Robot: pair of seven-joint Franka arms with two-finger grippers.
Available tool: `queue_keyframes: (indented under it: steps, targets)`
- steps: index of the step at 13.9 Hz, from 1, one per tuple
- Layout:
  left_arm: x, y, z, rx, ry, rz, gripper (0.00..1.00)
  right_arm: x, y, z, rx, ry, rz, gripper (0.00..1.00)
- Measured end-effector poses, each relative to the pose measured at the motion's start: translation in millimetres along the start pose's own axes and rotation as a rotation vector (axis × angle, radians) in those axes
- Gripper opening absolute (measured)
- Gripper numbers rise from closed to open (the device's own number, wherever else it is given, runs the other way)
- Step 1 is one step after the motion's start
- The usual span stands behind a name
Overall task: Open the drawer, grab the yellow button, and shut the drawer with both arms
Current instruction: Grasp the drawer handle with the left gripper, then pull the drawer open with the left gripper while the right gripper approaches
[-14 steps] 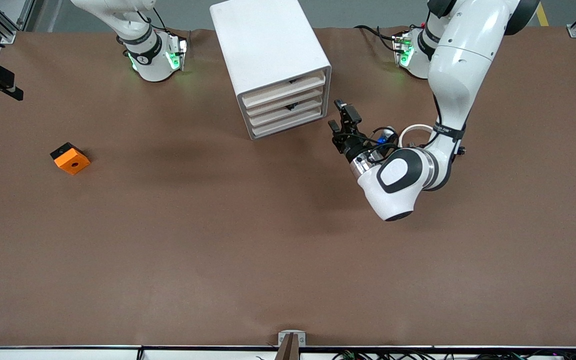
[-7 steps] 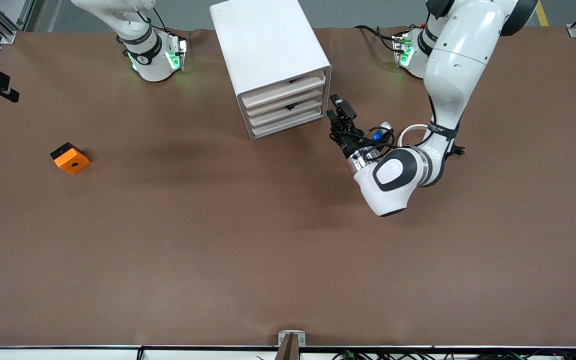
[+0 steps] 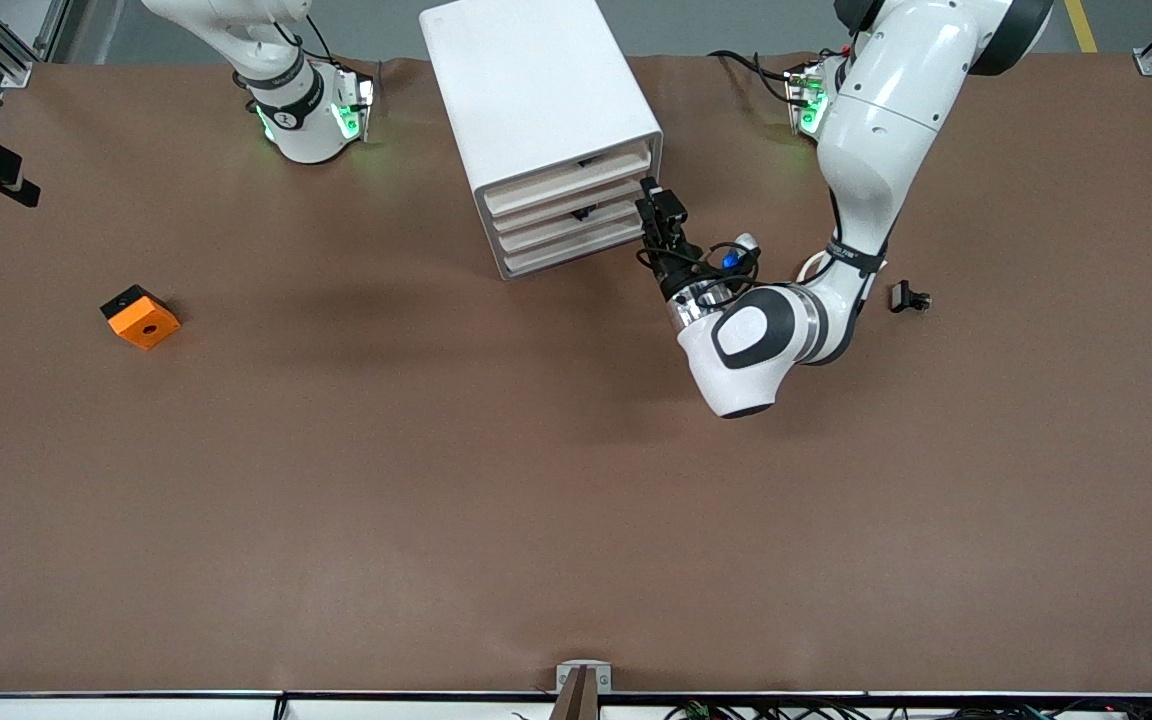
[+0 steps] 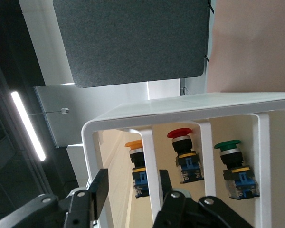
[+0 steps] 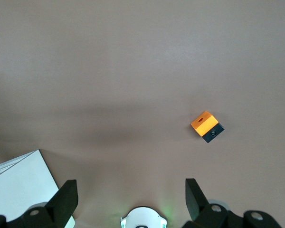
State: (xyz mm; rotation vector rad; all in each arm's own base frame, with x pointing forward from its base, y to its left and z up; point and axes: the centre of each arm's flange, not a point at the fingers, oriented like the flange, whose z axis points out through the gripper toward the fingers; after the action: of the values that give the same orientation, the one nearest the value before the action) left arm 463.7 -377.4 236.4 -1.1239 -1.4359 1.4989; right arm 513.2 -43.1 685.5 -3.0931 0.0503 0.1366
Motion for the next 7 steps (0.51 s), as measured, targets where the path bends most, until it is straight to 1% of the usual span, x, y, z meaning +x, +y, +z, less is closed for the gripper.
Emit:
queue_keyframes:
  steps: [7]
  targets:
    - [-5, 16, 16, 0.017, 0.016, -0.018, 0.5, 0, -1, 0, 0.0, 0.0, -0.001, 1.0]
